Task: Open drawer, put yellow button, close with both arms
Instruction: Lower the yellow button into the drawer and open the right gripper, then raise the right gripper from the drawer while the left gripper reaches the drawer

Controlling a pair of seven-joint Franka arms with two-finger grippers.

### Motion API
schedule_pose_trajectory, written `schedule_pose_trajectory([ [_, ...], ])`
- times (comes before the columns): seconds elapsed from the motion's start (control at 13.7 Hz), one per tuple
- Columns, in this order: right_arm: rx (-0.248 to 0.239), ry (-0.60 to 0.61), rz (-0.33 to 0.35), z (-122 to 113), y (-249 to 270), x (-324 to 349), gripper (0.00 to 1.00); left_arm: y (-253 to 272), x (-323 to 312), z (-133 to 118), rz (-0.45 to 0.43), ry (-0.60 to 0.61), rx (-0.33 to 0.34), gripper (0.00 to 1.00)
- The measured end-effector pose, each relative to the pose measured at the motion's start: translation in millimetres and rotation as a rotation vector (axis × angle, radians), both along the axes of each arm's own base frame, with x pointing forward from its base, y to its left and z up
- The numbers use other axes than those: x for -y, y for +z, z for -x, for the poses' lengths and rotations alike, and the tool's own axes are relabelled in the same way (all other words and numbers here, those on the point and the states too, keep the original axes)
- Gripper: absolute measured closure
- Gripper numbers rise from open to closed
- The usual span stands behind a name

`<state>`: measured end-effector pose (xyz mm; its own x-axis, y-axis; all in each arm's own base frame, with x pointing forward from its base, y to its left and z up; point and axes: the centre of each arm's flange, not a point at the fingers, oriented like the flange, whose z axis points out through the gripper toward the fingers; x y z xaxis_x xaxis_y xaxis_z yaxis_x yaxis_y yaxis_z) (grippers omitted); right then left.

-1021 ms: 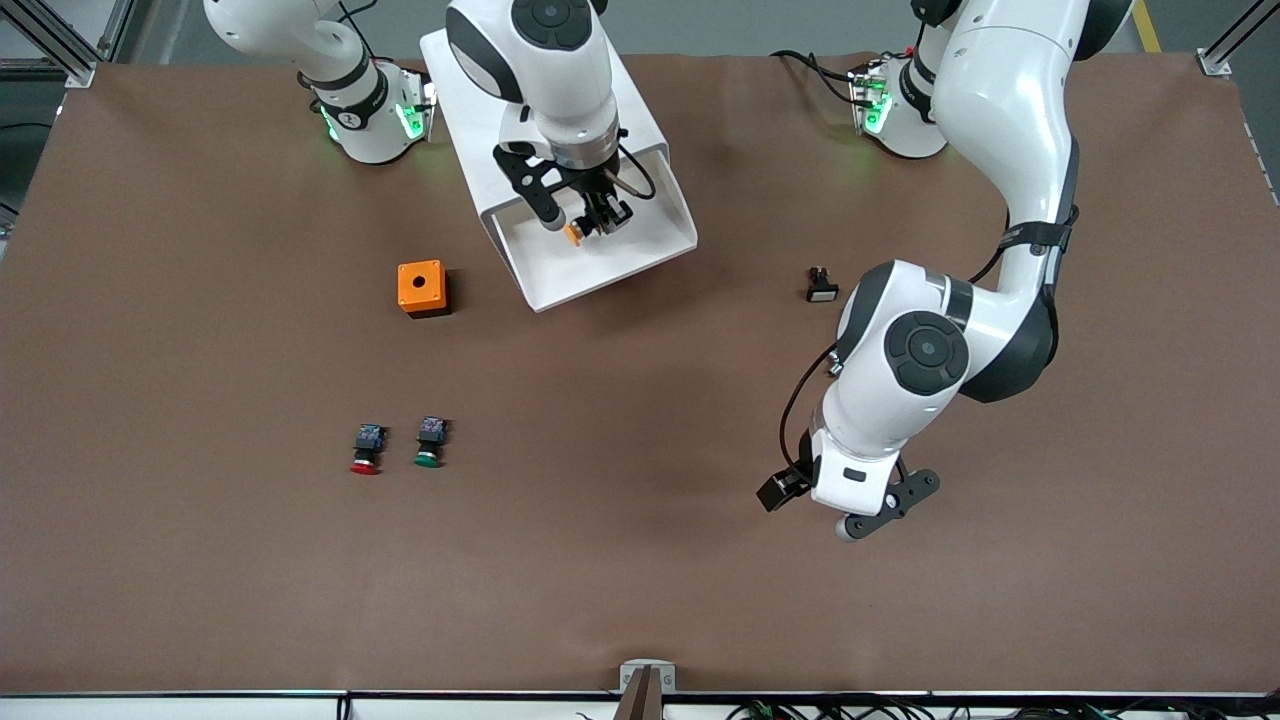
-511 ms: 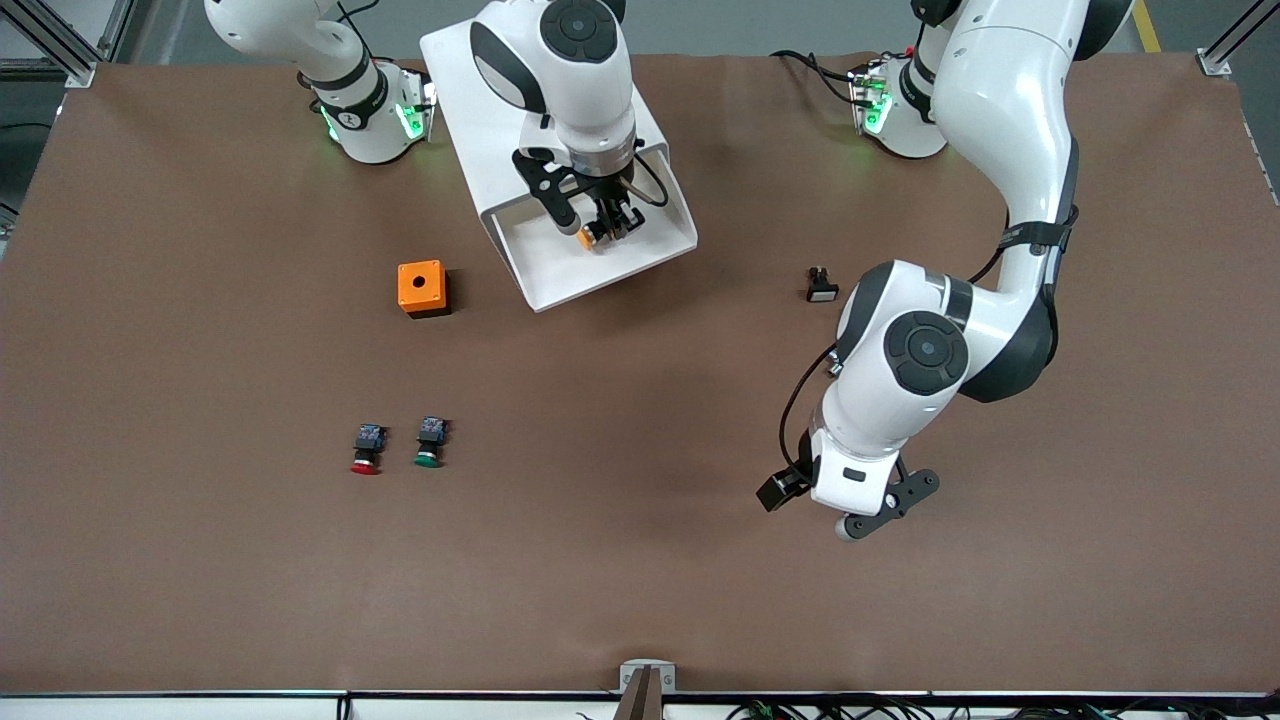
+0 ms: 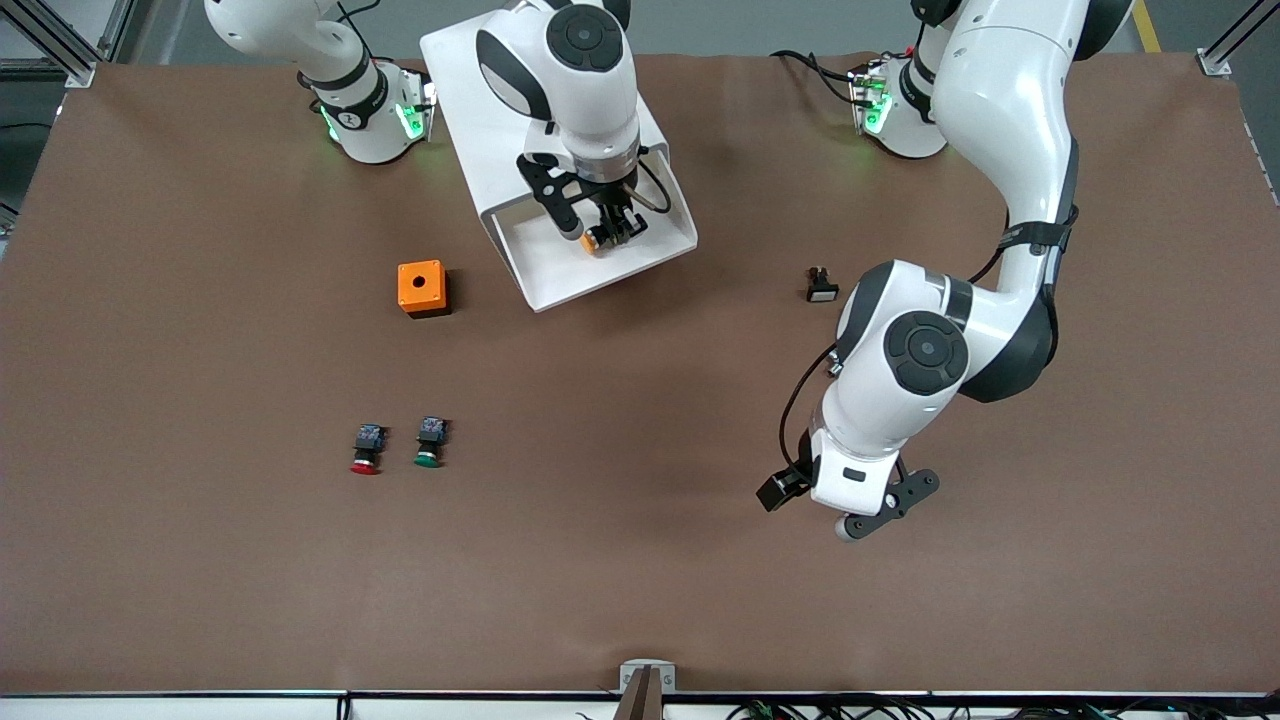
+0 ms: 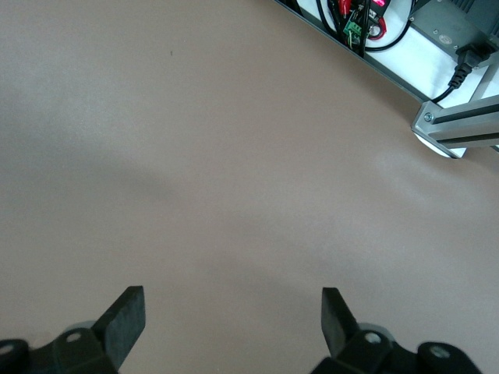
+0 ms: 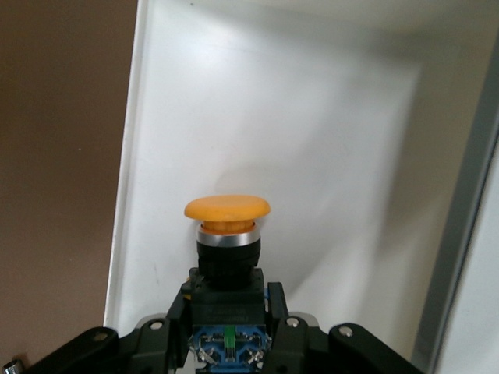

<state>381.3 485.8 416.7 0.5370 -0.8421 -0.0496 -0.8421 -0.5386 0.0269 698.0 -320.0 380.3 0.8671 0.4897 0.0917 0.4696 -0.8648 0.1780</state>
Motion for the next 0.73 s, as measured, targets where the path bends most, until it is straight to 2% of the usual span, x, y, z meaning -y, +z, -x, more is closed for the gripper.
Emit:
schedule_pose_trajectory([
  [0.22, 0.004, -0.005, -0.004, -1.2, 2.5, -1.3, 0.59, 0.0, 0.0, 0.0, 0.000, 0.000, 0.000, 0.00],
  [0.29, 0.005, -0.006, -0.006, -1.6, 3.5, -1.5, 0.54, 0.0, 0.0, 0.0, 0.000, 0.000, 0.000, 0.00],
  [0.66, 0.010, -0.008, -0.008, -2.9, 6.3, -2.0, 0.05, -0.1, 0.0, 0.0, 0.000, 0.000, 0.000, 0.00],
  [0.73, 0.011, -0.008, -0.008, -3.0, 6.5, -2.0, 0.00, -0.1, 0.0, 0.0, 0.000, 0.000, 0.000, 0.00],
])
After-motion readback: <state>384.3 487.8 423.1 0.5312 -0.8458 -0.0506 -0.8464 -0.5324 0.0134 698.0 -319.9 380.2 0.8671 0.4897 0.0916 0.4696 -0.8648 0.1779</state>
